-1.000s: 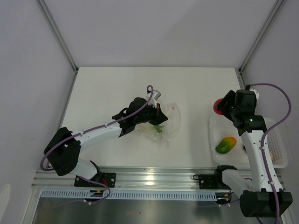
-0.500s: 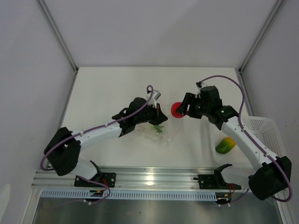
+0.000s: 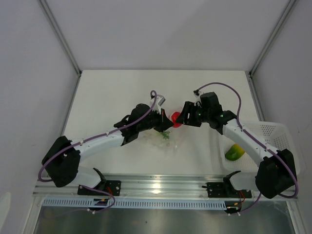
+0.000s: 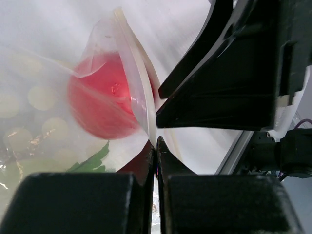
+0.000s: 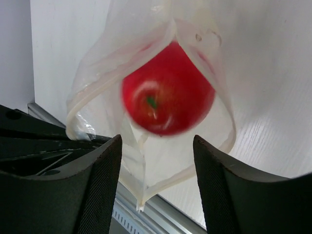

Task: Place the food in the zip-top bag and seal the zipper
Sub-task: Place the fake fruit in the zipper food storage bag, then pick up the fake fruit from the bin, then place the fake fruit in the zipper food storage bag.

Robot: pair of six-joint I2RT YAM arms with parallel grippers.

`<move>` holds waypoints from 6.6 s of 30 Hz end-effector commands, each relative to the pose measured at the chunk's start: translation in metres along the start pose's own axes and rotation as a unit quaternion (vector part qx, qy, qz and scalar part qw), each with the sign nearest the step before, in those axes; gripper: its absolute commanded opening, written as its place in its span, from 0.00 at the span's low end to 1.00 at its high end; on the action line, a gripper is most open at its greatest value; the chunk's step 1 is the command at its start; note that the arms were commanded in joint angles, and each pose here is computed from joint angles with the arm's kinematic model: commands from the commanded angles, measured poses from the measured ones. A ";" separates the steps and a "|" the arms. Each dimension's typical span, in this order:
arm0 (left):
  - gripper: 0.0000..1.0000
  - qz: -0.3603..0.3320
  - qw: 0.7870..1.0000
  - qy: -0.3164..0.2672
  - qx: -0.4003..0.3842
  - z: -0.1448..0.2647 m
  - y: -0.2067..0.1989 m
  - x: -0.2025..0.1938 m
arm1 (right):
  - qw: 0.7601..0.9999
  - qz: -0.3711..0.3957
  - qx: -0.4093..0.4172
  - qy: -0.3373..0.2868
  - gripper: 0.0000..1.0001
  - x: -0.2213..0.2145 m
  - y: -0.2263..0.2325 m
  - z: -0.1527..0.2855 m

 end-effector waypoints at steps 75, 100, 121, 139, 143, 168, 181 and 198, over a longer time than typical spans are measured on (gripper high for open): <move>0.01 0.006 0.999 -0.016 -0.046 -0.004 -0.002 0.014 | 0.787 -0.410 -0.454 -0.078 0.84 -0.048 -0.206 0.119; 0.01 0.012 0.999 -0.012 -0.048 -0.005 0.000 0.013 | 0.796 -0.391 -0.457 -0.067 0.62 -0.054 -0.215 0.108; 0.00 0.012 0.999 -0.012 -0.050 -0.004 0.000 0.013 | 0.809 -0.324 -0.456 -0.178 0.20 -0.007 -0.174 0.161; 0.01 0.013 0.998 -0.011 -0.053 -0.005 -0.001 0.013 | 0.845 -0.260 -0.410 -0.225 0.00 0.011 -0.144 0.185; 0.01 0.016 0.998 -0.008 -0.056 -0.005 -0.001 0.012 | 0.875 -0.238 -0.343 -0.246 0.00 0.019 -0.125 0.185; 0.01 0.028 0.996 -0.013 -0.079 -0.005 -0.002 0.013 | 0.948 -0.171 -0.123 -0.240 0.00 0.047 -0.008 0.063; 0.01 0.035 0.995 -0.018 -0.087 0.000 -0.001 0.013 | 0.946 -0.226 -0.122 -0.196 0.00 0.014 0.002 -0.014; 0.01 0.039 0.995 -0.025 -0.090 0.004 0.003 0.013 | 0.958 -0.205 -0.130 -0.154 0.77 0.000 0.008 -0.030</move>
Point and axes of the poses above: each gripper's point midway between its finger pads, its own z axis back along the fingers, its own y axis along the line the jaws close on, x = y × z, the point moved 9 cm from there along z, back along the fingers, and after that the axes turned 3 degrees about z, right-handed, at the moved point
